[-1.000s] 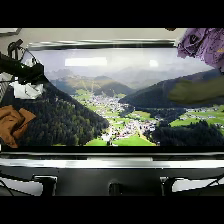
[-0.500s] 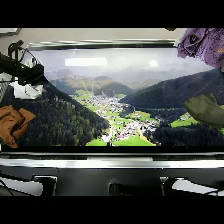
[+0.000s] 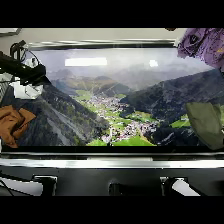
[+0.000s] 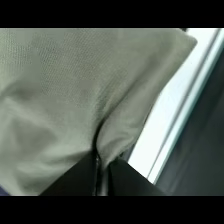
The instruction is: Fold the clothes and pants, and hang the long-sleeved shirts on hangers.
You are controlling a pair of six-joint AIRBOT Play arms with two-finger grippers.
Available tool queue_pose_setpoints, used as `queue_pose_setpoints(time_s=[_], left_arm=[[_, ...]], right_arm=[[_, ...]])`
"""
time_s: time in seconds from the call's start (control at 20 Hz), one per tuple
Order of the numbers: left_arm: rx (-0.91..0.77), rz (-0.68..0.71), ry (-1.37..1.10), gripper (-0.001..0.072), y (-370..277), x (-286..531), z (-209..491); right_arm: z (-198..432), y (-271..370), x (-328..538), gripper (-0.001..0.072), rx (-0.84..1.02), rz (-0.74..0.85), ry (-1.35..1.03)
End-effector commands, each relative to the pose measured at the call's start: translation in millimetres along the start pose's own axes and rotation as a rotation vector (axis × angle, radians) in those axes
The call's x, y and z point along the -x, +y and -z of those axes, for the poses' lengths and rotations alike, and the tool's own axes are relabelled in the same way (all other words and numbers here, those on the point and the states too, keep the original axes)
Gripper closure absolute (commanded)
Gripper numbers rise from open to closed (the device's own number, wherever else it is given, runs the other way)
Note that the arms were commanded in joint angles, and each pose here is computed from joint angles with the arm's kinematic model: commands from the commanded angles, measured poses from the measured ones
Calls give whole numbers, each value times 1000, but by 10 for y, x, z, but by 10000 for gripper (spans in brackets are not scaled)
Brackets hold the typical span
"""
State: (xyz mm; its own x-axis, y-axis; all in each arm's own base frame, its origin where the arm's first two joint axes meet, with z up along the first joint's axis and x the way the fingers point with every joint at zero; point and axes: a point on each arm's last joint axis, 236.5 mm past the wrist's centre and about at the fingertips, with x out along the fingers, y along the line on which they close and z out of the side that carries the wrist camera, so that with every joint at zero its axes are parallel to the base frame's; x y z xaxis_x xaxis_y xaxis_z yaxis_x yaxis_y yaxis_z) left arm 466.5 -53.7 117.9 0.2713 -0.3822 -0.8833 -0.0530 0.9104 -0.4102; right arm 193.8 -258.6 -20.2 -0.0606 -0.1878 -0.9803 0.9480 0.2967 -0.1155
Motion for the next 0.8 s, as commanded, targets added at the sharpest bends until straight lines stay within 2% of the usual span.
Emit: queue_pose_setpoints(time_s=[0.0,0.5,0.55,0.6,0.65,0.7,0.75], left_arm=[[-11,3,4,686,-53,-18,15],[-15,4,7,686,-76,-27,22],[-15,5,6,686,-77,-27,22],[-15,4,7,686,-76,-27,22],[-15,4,7,686,-76,-27,22],[-15,5,6,686,-76,-27,20],[-15,5,3,686,-76,-27,15]], right_arm=[[144,-182,-148,686,20,67,17],[282,-450,-280,683,64,179,50],[274,-462,-278,607,67,184,47],[268,-473,-276,369,69,189,44],[258,-468,-273,101,93,186,43],[227,-440,-258,91,129,174,36],[163,-356,-215,127,136,140,18]])
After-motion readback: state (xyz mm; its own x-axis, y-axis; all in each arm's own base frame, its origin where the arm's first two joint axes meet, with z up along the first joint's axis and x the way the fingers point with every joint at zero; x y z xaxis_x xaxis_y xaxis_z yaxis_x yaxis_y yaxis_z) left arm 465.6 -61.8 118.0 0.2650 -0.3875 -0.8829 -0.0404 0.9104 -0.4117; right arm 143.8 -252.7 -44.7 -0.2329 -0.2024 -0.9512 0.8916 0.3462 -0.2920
